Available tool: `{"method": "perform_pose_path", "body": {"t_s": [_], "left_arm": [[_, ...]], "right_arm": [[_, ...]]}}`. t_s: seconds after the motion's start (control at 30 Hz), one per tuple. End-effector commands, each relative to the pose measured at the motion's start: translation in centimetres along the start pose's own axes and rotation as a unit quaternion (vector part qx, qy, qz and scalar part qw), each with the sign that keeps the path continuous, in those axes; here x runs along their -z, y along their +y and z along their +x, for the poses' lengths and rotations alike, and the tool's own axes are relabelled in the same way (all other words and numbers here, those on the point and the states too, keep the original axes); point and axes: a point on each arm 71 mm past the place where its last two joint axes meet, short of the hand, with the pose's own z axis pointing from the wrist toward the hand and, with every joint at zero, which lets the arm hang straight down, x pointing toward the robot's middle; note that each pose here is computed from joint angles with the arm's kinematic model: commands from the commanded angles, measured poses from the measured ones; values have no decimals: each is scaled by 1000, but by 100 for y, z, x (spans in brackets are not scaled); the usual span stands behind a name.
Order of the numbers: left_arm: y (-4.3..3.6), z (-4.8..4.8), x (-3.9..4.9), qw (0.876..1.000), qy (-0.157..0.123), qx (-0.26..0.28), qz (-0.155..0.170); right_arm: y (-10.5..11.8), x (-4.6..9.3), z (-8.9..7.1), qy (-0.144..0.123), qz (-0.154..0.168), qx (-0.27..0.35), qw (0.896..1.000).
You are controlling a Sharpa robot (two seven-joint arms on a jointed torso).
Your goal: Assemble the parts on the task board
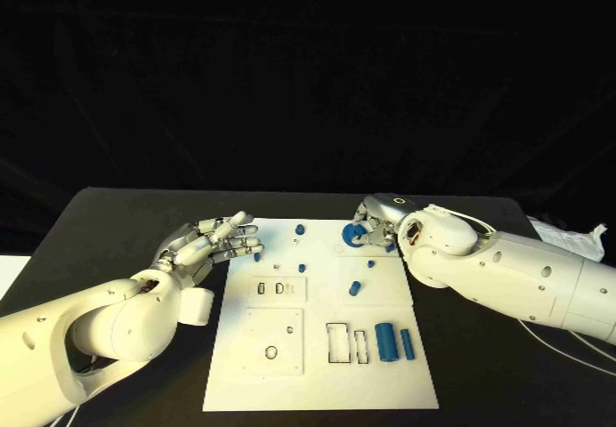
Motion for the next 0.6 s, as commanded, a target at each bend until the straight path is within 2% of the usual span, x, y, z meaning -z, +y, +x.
{"method": "perform_pose_path", "body": {"t_s": [0.03,0.33,0.6], "left_arm": [[-3,29,-4,1000,12,6,2],[-1,33,-6,1000,12,6,1],[5,56,-12,1000,15,7,1]], "right_arm": [[66,29,-3,-28,-10,11,999],[461,82,-59,-55,-59,-12,997],[803,10,-33,-64,-82,-19,994]]}}
